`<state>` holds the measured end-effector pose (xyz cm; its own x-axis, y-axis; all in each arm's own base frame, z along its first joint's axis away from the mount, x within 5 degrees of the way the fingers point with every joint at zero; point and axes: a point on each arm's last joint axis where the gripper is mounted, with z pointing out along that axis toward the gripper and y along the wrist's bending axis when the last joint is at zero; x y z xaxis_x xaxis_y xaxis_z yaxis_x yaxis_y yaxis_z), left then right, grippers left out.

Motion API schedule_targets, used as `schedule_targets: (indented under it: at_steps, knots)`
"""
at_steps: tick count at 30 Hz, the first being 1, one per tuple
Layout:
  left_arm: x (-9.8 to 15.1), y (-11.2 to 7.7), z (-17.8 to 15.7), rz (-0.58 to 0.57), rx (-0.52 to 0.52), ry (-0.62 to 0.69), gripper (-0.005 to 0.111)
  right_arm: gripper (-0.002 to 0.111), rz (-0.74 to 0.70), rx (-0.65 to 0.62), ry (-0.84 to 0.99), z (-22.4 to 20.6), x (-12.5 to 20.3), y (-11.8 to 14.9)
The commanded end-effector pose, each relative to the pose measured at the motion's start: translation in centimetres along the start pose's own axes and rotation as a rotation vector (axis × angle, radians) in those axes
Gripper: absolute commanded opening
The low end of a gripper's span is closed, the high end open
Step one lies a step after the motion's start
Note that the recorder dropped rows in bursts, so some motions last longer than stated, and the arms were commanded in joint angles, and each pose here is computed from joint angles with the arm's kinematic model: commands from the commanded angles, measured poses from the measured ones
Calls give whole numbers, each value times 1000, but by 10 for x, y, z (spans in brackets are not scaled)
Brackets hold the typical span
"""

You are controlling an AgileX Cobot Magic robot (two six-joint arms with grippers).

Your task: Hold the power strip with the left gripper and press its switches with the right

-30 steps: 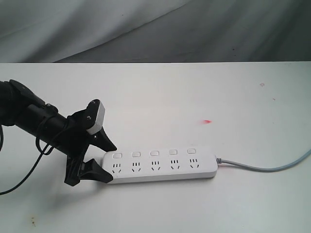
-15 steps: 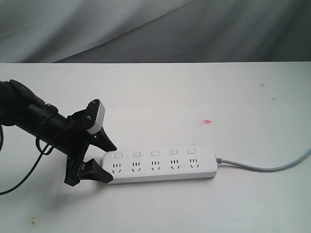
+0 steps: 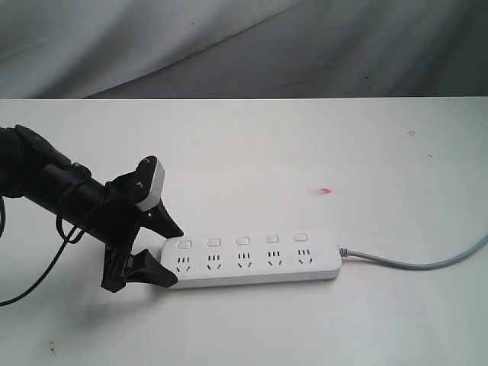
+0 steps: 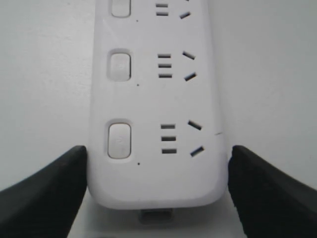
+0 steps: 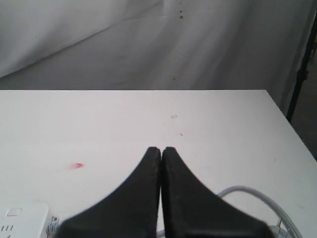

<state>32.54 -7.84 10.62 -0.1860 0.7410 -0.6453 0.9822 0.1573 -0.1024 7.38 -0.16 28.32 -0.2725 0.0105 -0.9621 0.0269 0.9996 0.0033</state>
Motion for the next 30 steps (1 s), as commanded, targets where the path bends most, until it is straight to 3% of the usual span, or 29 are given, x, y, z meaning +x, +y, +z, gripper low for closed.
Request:
schedule_targets:
  at_steps: [1,19,30]
  knots:
    - [-2,1,0,8,-3,-8,45,0,19,22,-1,-1,32,-2]
    - [-2,1,0,8,-3,-8,45,0,15,24,-6,8,102,-2]
    - [-2,1,0,8,-3,-8,45,0,22,23,-25,8,102,-2]
